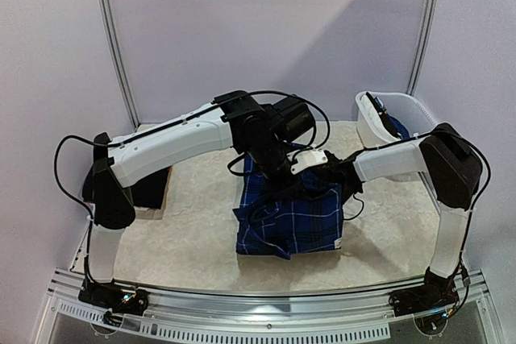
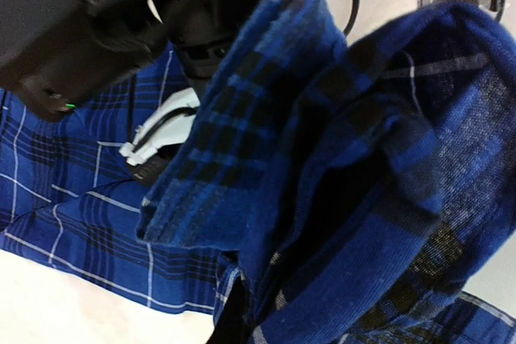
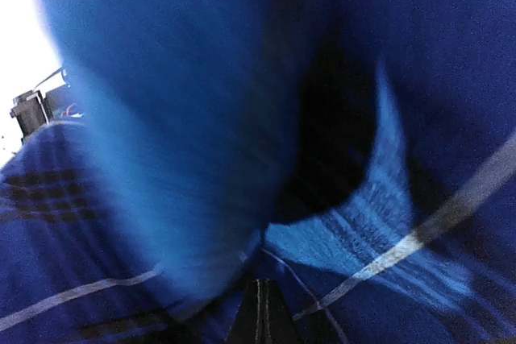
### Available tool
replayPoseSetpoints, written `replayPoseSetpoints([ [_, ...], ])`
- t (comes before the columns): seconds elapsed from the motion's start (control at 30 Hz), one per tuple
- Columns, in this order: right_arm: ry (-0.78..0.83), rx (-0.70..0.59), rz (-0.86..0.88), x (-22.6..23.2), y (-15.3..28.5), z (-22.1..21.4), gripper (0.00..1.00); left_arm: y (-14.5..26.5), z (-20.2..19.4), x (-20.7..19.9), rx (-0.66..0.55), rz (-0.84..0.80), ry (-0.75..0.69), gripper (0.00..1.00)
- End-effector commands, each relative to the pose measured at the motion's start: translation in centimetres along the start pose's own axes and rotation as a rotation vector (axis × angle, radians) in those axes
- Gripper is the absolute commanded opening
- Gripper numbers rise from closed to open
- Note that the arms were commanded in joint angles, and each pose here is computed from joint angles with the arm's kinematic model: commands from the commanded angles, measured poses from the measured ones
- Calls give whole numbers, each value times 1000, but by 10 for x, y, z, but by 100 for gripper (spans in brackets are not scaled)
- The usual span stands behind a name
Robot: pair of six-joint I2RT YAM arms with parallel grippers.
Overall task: Fold and stack the mixed laundry pile
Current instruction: Fold the rectangle-folded shirt at the center of the board.
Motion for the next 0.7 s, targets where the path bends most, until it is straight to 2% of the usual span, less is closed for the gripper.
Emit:
replayPoseSetpoints([
  [0.0,-21,-133,-80,12,40,12,2,-3,-2,12,23,37,-57,1],
  [0.2,-140,-315,-229,1,97,17,5,-7,1,21,10,126,-144,0],
  [0.43,-259,-500,-444,-19,155,-15,5,-23,7,32,9,199,-241,0],
  [0.67,-353,-571,-531,-41,167,-49,4,-60,3,45,39,226,-277,0],
])
Point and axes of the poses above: each gripper's point midway between its finger pads, its own y axis back along the fingers, its own x axis along the line the jaws close on, z = x × y, the point moved 8 cm from there along y, back along the fingers, and after that the axes turned 7 degrees about -y, right-handed, at the moved point
